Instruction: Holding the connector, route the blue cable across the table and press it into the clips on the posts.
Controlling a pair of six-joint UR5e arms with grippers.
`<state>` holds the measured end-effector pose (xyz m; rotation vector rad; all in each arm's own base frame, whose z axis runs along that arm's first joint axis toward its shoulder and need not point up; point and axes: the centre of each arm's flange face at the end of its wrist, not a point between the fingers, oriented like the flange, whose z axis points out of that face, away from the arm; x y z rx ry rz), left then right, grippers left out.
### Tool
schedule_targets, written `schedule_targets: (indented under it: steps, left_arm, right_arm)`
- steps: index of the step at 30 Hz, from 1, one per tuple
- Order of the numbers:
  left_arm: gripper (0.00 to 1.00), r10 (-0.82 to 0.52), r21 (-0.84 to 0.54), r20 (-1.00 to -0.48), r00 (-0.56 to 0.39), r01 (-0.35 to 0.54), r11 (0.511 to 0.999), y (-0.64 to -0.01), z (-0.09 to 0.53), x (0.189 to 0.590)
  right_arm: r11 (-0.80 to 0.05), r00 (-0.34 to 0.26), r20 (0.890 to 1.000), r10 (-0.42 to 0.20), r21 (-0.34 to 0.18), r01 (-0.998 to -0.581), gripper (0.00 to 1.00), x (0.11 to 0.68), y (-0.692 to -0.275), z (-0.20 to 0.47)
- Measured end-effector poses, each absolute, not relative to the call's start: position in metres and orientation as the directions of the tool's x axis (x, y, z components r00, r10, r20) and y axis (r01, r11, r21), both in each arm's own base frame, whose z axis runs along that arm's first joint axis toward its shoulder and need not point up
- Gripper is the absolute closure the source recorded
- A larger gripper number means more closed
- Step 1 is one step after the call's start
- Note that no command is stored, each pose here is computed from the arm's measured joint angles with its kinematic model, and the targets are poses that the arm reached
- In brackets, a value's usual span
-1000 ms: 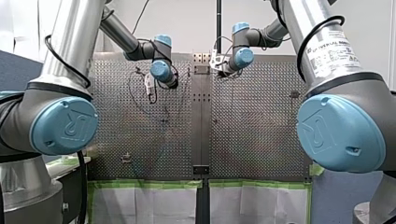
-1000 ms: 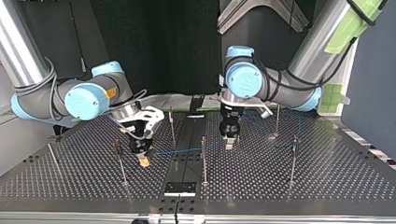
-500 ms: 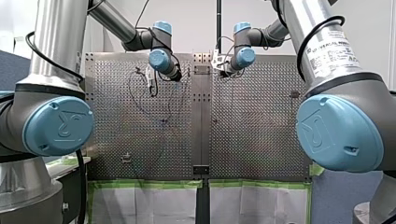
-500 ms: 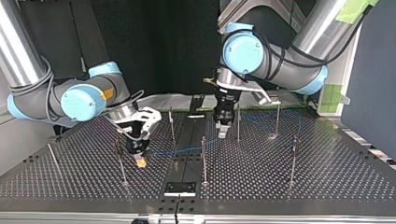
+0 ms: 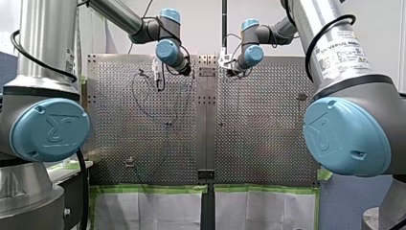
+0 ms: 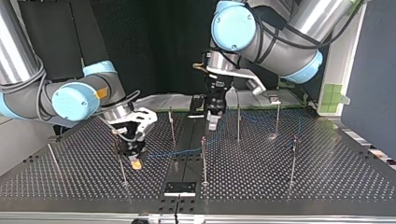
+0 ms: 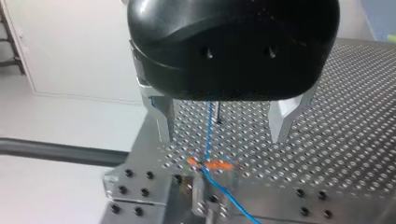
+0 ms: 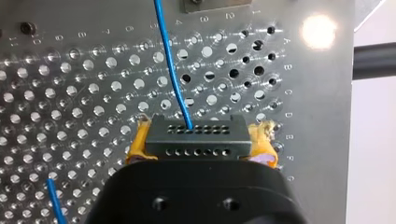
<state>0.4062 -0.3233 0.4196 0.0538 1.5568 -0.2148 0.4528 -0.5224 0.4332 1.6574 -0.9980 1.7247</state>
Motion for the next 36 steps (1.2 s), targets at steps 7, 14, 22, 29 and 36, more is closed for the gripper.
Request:
schedule_targets:
  steps: [7, 14, 22, 29, 36]
  left_arm:
    - [0.0, -0.1, -0.091, -0.994, 0.041, 0.173, 0.981, -0.342, 0.427, 0.39]
    - [0.0, -0.094, -0.084, -0.994, 0.048, 0.174, 0.981, -0.361, 0.43, 0.375]
    - [0.0, -0.072, -0.065, -0.997, 0.031, 0.184, 0.981, -0.391, 0.425, 0.375]
    - [0.0, -0.058, -0.054, -0.998, 0.014, 0.18, 0.982, -0.405, 0.419, 0.391]
    - [0.0, -0.031, -0.033, -0.999, -0.014, 0.148, 0.988, -0.413, 0.41, 0.412]
  right_arm:
    - [-0.575, -0.095, 0.99, -0.108, -0.14, -0.806, 1.0, 0.45, -0.524, 0.433]
    - [-0.573, -0.093, 0.99, -0.109, -0.139, -0.808, 1.0, 0.449, -0.524, 0.434]
    - [-0.577, -0.092, 0.99, -0.108, -0.138, -0.805, 1.0, 0.451, -0.522, 0.435]
    - [-0.574, -0.092, 0.99, -0.11, -0.139, -0.807, 1.0, 0.449, -0.523, 0.435]
    - [-0.573, -0.092, 0.99, -0.11, -0.138, -0.808, 1.0, 0.449, -0.524, 0.435]
